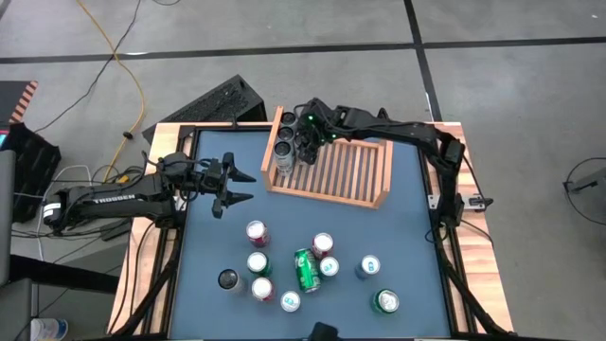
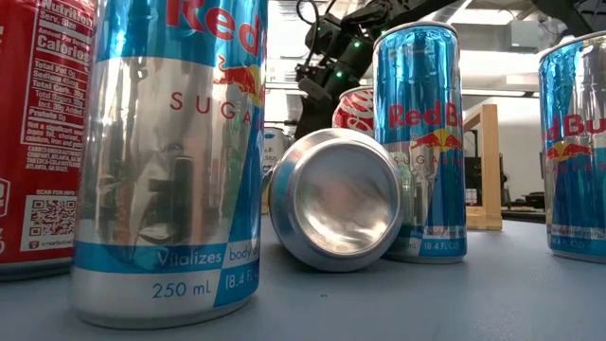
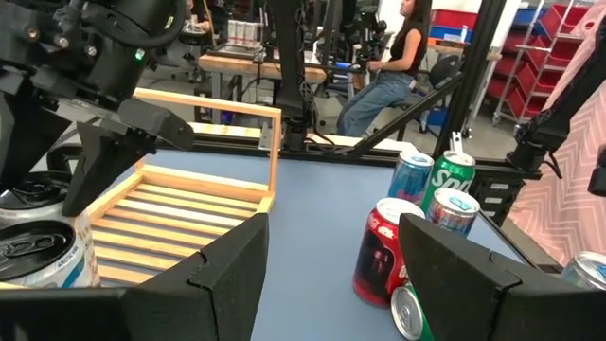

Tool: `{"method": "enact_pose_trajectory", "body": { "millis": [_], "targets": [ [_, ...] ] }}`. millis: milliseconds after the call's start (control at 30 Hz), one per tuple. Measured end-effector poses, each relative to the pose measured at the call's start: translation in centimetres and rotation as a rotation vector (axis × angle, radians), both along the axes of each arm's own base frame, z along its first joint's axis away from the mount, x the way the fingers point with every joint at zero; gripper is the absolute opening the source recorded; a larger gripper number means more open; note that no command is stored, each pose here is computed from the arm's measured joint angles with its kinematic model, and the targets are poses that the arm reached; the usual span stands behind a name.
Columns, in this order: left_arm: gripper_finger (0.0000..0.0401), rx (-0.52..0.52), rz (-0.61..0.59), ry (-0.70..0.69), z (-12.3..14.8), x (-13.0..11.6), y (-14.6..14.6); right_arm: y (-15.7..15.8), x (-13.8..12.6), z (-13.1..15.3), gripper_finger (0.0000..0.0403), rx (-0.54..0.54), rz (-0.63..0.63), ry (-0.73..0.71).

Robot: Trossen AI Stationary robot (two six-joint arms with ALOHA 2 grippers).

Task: Place canned beverage on shelf
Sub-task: Put the white yellow soda can on the shelf aligned with the other white yellow soda can

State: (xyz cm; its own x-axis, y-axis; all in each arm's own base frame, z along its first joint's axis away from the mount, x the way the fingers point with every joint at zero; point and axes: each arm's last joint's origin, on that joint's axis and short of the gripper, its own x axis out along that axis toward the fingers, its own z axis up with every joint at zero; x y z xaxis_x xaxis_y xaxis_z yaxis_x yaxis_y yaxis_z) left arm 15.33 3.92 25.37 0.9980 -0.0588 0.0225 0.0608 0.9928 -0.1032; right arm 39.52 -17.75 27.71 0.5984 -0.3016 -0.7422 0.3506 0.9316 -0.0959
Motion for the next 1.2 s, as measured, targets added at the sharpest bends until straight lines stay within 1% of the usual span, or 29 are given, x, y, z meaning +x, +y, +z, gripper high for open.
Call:
{"method": "enact_pose_trajectory", "body": {
  "millis": [167, 433, 500, 600, 667, 733, 800, 867, 933, 1033, 1133, 1200],
  "targets": [
    [0.0224, -0.001, 0.02, 0.0, 0.0, 0.0, 0.1, 0.1, -0.3, 1.2, 0.0292, -0.033, 0.005, 0.006],
    [0.0224, -0.002, 0.025, 0.0, 0.0, 0.0, 0.1, 0.3, -0.7, 5.5, 0.0292, -0.077, 0.053, 0.015],
    [0.0224, -0.002, 0.024, 0.0, 0.0, 0.0, 0.1, 0.5, -1.0, 6.6, 0.0292, -0.075, 0.058, 0.023],
    [0.0224, -0.003, 0.015, 0.006, -0.1, 0.0, 0.0, 1.6, -1.1, 8.2, 0.0291, -0.013, 0.137, -0.003],
    [0.0224, 0.002, -0.01, 0.021, -0.2, 0.0, 0.0, 3.2, -0.8, 9.0, 0.0291, 0.046, 0.2, -0.027],
    [0.0224, -0.003, -0.055, 0.036, -0.4, 0.0, -0.2, 5.5, -0.4, 9.5, 0.0291, 0.07, 0.273, -0.016],
    [0.0224, -0.014, -0.121, 0.04, -0.4, 0.0, -0.6, 7.9, -0.1, 9.5, 0.0291, 0.058, 0.349, 0.024],
    [0.0224, -0.004, -0.18, 0.042, -0.4, 0.2, -1.3, 10.5, 0.1, 9.7, 0.0291, 0.021, 0.402, 0.075],
    [0.0224, 0.025, -0.213, 0.062, -0.1, 0.3, -2.2, 12.6, -0.1, 10.1, 0.0291, -0.013, 0.429, 0.117],
    [0.0224, 0.078, -0.211, 0.087, 1.2, 0.5, -3.6, 15.4, -0.6, 10.8, 0.0291, -0.047, 0.456, 0.169],
    [0.0224, 0.088, -0.21, 0.154, 2.7, 0.6, -5.1, 17.6, -1.2, 11.2, 0.0291, -0.068, 0.46, 0.219],
    [0.0224, 0.084, -0.213, 0.216, 3.6, 0.5, -6.1, 18.7, -1.9, 11.6, 0.0291, -0.086, 0.432, 0.261]
  ]
}}
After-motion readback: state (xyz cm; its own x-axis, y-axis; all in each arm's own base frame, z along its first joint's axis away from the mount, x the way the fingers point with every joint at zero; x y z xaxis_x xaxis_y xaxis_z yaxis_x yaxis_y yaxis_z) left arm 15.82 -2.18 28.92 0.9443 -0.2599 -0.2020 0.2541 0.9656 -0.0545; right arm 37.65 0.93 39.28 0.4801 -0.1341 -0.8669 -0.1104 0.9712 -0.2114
